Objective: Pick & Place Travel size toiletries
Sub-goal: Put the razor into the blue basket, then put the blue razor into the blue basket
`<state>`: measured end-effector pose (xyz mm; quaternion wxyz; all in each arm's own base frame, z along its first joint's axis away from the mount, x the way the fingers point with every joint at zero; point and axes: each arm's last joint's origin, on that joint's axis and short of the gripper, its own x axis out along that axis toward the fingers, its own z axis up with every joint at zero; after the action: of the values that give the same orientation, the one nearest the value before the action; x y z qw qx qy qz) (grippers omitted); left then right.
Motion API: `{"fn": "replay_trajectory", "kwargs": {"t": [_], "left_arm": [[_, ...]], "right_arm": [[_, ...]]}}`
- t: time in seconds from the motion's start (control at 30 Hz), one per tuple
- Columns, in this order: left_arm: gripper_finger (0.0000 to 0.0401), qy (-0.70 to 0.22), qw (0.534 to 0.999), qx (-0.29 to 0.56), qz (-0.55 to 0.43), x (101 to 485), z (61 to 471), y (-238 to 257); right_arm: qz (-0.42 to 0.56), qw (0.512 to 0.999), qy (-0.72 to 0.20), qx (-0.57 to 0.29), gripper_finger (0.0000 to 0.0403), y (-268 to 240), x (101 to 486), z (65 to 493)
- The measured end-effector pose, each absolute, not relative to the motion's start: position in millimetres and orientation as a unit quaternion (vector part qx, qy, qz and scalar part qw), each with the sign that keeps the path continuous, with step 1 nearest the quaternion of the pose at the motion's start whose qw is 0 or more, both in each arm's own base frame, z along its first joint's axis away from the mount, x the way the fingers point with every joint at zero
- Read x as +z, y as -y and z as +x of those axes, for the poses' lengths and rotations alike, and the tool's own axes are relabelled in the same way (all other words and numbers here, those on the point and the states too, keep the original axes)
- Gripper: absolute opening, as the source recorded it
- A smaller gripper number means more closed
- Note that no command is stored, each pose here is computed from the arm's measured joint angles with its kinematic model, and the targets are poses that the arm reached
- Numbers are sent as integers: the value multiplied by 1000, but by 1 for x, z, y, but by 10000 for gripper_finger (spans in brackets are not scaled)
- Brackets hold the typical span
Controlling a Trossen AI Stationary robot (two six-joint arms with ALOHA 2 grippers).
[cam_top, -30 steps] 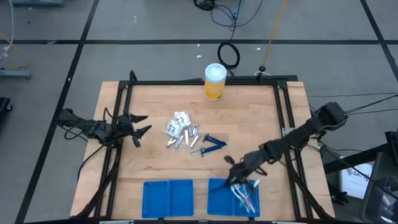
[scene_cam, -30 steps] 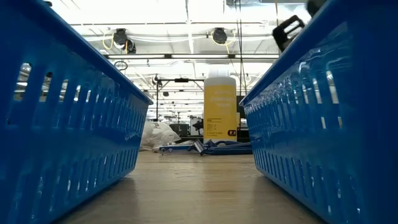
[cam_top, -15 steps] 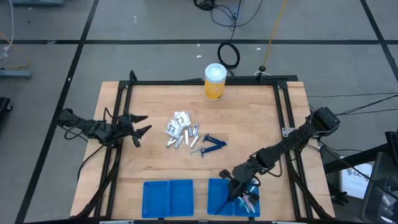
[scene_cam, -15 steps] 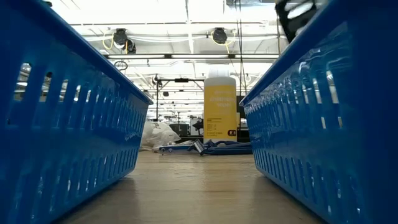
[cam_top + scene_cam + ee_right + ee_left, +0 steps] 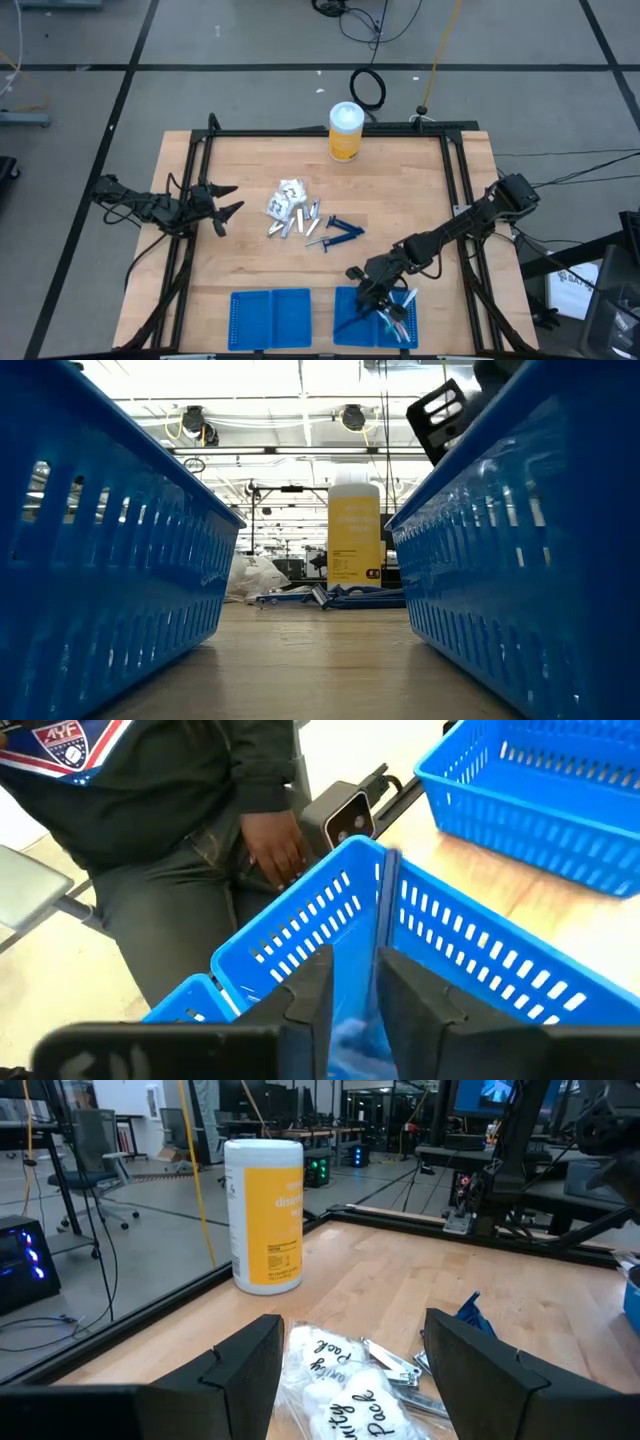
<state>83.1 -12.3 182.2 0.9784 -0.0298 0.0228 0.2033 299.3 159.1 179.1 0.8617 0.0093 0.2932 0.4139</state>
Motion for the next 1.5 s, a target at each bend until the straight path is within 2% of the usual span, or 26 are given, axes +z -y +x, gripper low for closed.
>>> {"fn": "replay_trajectory", "kwargs": {"t": [0.27, 0.47, 0.63, 0.73, 0.83, 0.9, 1.17, 1.5], "left_arm": [[239, -23, 978, 203, -30, 182, 83, 12], [239, -23, 978, 203, -30, 182, 83, 12], [239, -23, 978, 203, -30, 182, 83, 12], [239, -23, 978, 203, -29, 182, 83, 12], [239, -23, 978, 203, -30, 182, 83, 12], [239, -23, 978, 203, -30, 182, 83, 12], [239, -23, 978, 203, -29, 182, 83, 12], [239, -23, 978, 203, -30, 182, 83, 12]], "right_arm": [[10, 869, -274, 412, 110, -158, 182, 302], [41, 894, -235, 379, 118, -146, 198, 309], [50, 935, -240, 257, 118, -111, 217, 310], [33, 953, -262, 149, 119, -83, 224, 307], [-12, 958, -287, 12, 124, -54, 222, 307], [-37, 947, -315, -44, 134, -40, 215, 305], [29, 919, -390, -50, 171, -15, 171, 321], [54, 892, -440, -84, 151, 3, 137, 327]]}}
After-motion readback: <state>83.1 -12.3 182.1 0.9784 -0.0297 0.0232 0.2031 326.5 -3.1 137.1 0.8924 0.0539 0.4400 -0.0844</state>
